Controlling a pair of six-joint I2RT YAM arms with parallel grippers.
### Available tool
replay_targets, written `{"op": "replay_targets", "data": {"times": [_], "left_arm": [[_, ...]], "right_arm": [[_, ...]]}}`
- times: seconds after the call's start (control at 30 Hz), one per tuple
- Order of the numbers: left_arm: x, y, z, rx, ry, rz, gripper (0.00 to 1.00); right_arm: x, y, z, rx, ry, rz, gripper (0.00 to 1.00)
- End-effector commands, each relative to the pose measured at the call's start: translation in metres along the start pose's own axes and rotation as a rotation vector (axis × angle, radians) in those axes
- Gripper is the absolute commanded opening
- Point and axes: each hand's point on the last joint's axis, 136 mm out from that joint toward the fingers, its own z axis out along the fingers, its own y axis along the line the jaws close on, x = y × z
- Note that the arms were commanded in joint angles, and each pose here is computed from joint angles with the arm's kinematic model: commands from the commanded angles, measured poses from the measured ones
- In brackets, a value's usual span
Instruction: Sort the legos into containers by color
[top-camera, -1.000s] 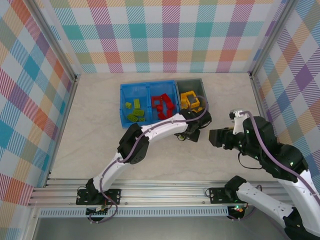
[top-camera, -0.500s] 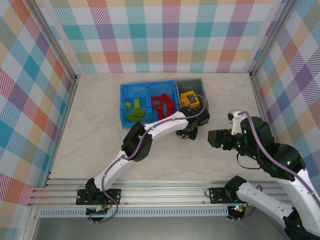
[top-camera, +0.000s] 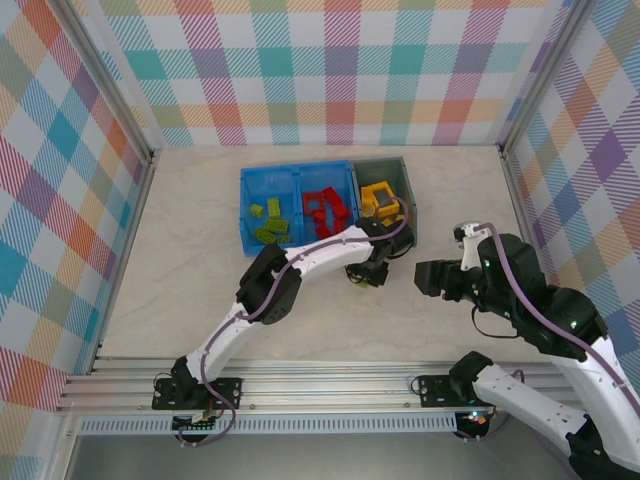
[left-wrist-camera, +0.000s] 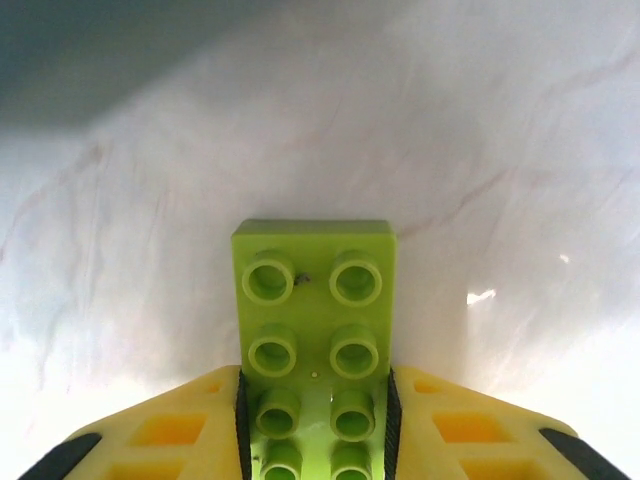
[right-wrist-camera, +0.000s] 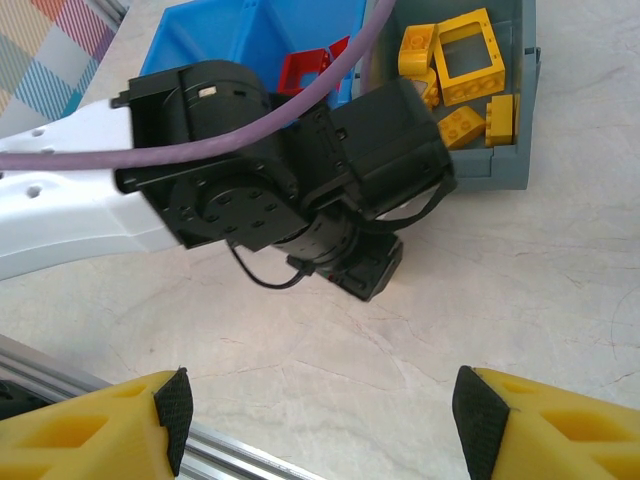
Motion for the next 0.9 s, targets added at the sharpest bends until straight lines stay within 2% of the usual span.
{"op": "replay_targets", "data": {"times": [0.0,0.1,0.27,0.37,0.5,0.67,0.77,0.87], "left_arm": [[0.036,0.012,-0.018,-0.005,0.089,0.026,0.34],[0.055,0.019,-0.015,-0.012,0.147,0.043,0.36],[0.065,0.023,-0.001,-0.037,0.193,0.062,0.52],[0.062,0.024,0.006,-0.046,0.186,0.063,0.52],[0.059,0.023,0.013,-0.038,0.185,0.055,0.46],[0.056,0.021,0.016,-0.026,0.169,0.048,0.31],[0.050,0.022,-0.004,-0.008,0.101,0.030,0.29],[0.047,0.030,-0.041,0.018,0.016,-0.010,0.28]], "right_arm": [[-0.004,0.002,-0.003,-0.009,-0.021,-0.008,0.71],[-0.004,0.002,-0.001,-0.009,-0.021,-0.009,0.72],[-0.005,0.005,0.003,-0.022,-0.019,-0.005,0.72],[-0.005,0.006,0.003,-0.025,-0.018,-0.001,0.71],[-0.002,0.005,0.002,-0.026,-0.012,0.003,0.71],[0.000,0.006,0.003,-0.035,-0.010,-0.002,0.71],[0.000,0.011,0.005,-0.064,-0.007,-0.015,0.71],[0.001,0.028,0.006,-0.162,0.001,-0.052,0.71]]}}
